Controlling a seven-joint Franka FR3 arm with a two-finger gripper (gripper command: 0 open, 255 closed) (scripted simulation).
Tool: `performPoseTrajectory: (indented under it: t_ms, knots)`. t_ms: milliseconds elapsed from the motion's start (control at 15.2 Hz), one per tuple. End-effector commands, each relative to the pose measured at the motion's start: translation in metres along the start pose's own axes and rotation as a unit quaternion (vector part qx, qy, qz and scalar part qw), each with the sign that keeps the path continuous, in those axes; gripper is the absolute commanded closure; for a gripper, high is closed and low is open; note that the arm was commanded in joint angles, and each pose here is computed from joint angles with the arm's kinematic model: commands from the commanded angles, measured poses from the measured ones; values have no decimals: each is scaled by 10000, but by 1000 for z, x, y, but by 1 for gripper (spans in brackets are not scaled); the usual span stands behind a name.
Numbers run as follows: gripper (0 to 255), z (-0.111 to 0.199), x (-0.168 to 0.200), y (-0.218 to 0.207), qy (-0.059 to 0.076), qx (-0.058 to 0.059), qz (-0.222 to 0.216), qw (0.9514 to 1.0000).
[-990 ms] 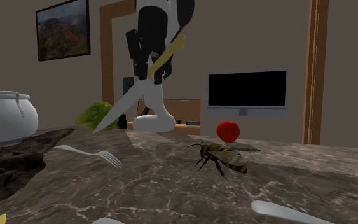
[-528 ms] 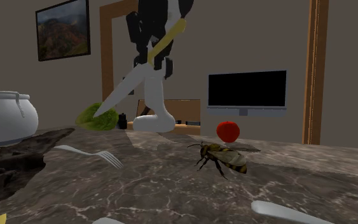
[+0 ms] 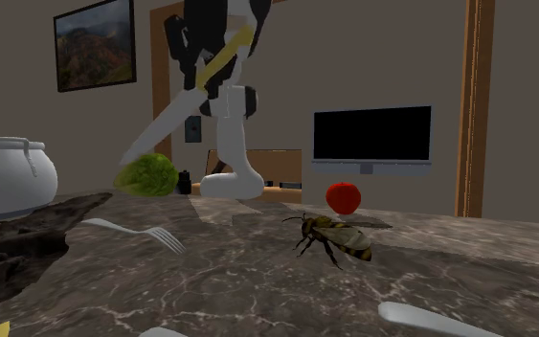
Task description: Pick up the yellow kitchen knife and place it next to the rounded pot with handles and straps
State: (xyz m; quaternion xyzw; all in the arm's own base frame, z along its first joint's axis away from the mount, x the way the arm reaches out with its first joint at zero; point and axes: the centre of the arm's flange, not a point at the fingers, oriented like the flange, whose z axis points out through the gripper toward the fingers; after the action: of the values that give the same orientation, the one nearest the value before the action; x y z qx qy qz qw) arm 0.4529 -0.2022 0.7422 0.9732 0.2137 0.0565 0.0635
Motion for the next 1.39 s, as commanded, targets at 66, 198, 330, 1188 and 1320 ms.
performPoseTrajectory:
  t_ms: [66, 198, 330, 1188, 1320]
  knots:
    - [255, -3, -39, 12, 0, 1, -4, 10000]
    - [255, -4, -65, 18, 0, 1, -4, 10000]
    - [255, -5, -90, 25, 0, 1, -4, 10000]
    - [255, 27, -176, 41, 0, 1, -4, 10000]
    - [255, 37, -177, 40, 0, 1, -4, 10000]
